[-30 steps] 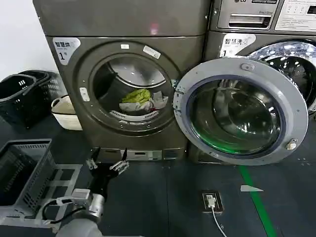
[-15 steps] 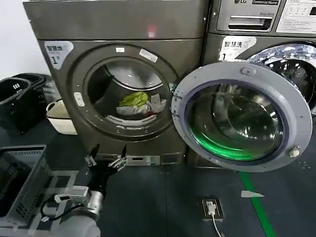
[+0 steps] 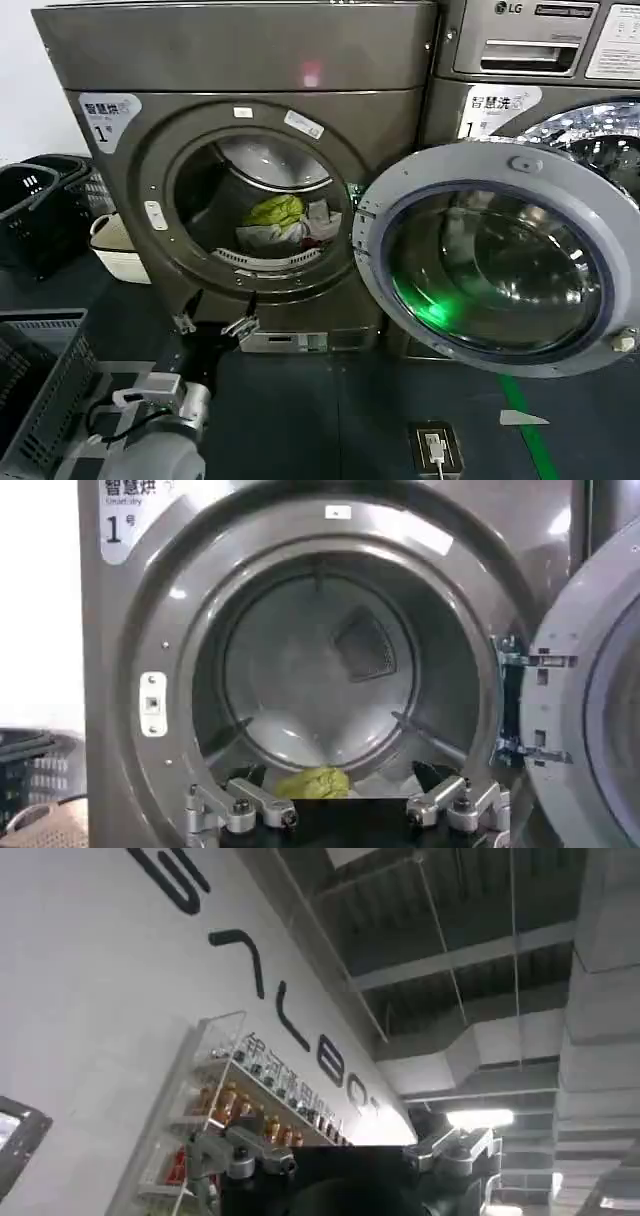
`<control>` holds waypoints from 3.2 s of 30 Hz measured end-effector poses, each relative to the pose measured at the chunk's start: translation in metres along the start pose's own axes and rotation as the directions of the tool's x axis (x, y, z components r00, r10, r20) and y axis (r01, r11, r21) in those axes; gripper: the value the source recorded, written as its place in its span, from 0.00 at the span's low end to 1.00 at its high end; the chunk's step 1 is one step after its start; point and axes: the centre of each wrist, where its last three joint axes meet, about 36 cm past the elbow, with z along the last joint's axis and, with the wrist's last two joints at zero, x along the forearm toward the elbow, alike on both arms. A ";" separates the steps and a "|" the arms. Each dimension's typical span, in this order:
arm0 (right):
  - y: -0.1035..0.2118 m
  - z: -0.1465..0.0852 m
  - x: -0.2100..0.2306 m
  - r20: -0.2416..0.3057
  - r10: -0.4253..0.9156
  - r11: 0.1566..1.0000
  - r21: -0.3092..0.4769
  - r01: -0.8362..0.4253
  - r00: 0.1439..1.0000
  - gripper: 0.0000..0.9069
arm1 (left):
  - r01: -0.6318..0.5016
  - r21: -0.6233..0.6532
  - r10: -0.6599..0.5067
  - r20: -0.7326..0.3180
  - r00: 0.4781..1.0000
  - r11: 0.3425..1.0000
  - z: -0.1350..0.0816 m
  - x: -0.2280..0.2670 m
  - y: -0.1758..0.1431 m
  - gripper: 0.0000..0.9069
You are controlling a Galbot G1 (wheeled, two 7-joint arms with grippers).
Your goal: Grasp the clothes from the dryer.
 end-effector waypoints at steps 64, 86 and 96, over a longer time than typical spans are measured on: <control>-0.012 -0.029 0.004 0.030 0.007 0.999 0.038 -0.008 1.000 1.00 | 0.008 0.004 -0.008 0.065 0.998 1.000 0.021 -0.199 0.010 1.00; -0.012 -0.027 0.003 0.041 0.010 1.000 0.011 -0.011 0.999 1.00 | -0.070 -0.042 0.066 -0.086 0.994 0.997 0.012 -0.393 0.028 1.00; -0.008 -0.023 0.003 0.037 0.003 1.000 0.004 -0.003 0.999 1.00 | -0.331 -0.163 0.284 -0.257 0.924 0.929 0.004 -0.432 0.049 1.00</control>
